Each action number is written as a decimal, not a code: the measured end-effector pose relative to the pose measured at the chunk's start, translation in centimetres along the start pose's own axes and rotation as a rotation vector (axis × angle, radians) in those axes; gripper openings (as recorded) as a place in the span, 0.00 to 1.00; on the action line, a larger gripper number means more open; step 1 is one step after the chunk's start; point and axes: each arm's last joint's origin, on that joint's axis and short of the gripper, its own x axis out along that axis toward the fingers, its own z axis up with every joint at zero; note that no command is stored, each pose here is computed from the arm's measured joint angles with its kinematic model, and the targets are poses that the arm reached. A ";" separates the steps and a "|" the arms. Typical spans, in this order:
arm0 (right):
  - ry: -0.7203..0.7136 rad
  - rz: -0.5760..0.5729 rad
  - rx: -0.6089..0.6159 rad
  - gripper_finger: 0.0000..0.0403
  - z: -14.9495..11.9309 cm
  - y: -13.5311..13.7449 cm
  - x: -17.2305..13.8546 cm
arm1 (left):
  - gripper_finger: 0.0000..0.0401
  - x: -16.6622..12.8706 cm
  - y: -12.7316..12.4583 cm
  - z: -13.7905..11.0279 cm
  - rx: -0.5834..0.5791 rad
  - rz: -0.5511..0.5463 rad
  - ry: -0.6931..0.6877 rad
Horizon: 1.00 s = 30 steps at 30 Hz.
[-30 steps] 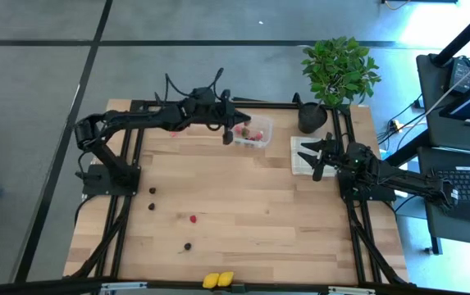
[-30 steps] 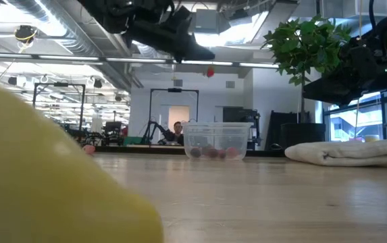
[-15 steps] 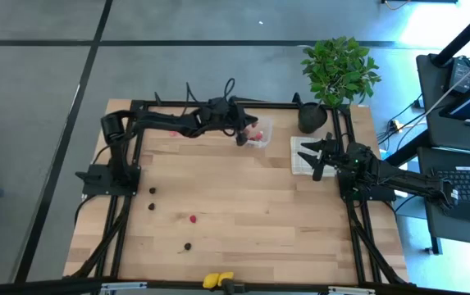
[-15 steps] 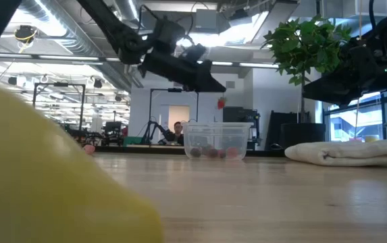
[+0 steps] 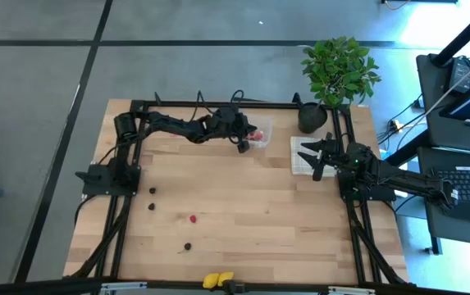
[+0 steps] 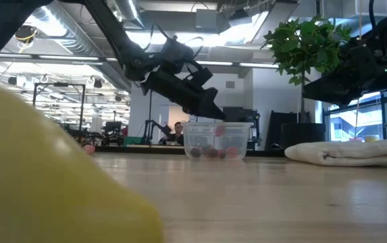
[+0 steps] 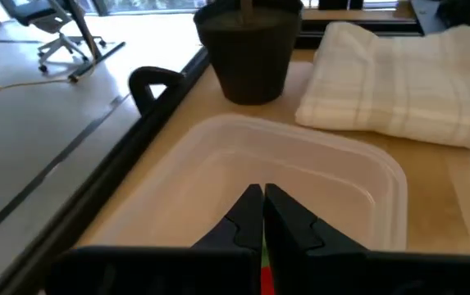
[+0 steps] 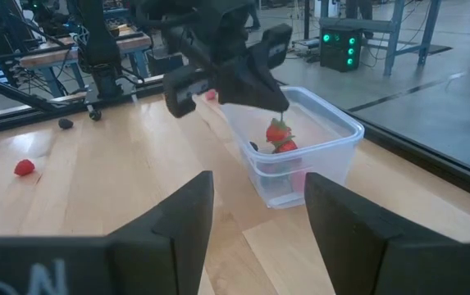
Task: Pick and placing Produce into tupperware
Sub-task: Put the strawberry into the transparent container
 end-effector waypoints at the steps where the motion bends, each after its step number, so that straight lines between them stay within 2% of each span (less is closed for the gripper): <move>1: 0.000 0.000 0.000 0.48 0.0 0.0 0.0 | 0.00 0.0 -0.1 -0.1 -0.001 -0.003 0.009; 15: 0.000 0.000 0.000 0.48 0.0 0.0 0.0 | 0.00 -0.1 -0.2 -1.3 -0.025 0.012 0.133; 30: 0.000 0.000 0.000 0.48 0.0 0.0 0.0 | 0.00 -0.1 -0.1 -1.2 -0.025 0.016 0.131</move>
